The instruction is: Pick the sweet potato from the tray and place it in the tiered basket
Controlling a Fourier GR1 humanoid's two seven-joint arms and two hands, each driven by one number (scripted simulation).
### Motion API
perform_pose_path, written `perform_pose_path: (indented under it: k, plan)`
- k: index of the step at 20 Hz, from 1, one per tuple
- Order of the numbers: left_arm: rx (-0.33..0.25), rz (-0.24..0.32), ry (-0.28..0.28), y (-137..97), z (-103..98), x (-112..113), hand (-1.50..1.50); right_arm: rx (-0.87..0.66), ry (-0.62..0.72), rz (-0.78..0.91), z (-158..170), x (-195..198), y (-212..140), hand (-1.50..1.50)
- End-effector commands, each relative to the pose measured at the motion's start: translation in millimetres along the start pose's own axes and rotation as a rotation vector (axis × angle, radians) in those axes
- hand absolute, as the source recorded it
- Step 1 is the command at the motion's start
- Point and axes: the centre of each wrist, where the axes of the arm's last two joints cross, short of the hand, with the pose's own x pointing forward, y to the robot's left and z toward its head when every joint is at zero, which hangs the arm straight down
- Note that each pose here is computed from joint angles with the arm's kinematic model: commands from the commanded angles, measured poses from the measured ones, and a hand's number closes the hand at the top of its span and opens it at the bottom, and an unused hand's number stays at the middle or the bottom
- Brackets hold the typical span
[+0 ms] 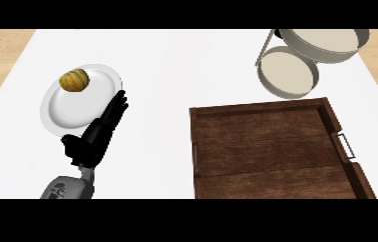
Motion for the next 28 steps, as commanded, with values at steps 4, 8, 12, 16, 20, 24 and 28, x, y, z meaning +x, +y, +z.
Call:
perform_pose_path:
  k: [4,8,12,16,20,24,28]
  plan:
    - [-0.055,-0.015,-0.007,-13.1,-2.9,3.2,0.00,-0.022,-0.130,-0.122,-23.1,-23.4,-114.1,1.50]
    - [-0.065,-0.001,-0.025,-5.0,-11.0,9.5,0.00,-0.040,-0.119,-0.166,-58.7,-2.2,-120.9,1.50]
    - [-0.063,-0.007,-0.014,-21.1,-18.3,13.7,0.00,0.033,-0.118,-0.136,-91.1,55.5,-121.5,1.50]
    - [-0.068,-0.012,-0.005,-26.5,-7.8,15.1,0.00,0.050,-0.097,-0.185,-122.0,80.0,-96.6,1.50]
    - [-0.043,-0.021,-0.001,-6.9,-12.0,-1.4,0.00,0.100,-0.126,-0.168,-147.2,118.7,-57.8,1.50]
    - [-0.049,-0.016,-0.014,-8.1,-21.4,20.4,0.00,0.154,-0.106,-0.137,-161.3,118.6,-37.0,1.50]
    - [-0.054,-0.031,-0.014,-3.8,-15.3,10.6,0.00,0.188,-0.125,-0.140,-173.7,157.4,-11.8,1.50]
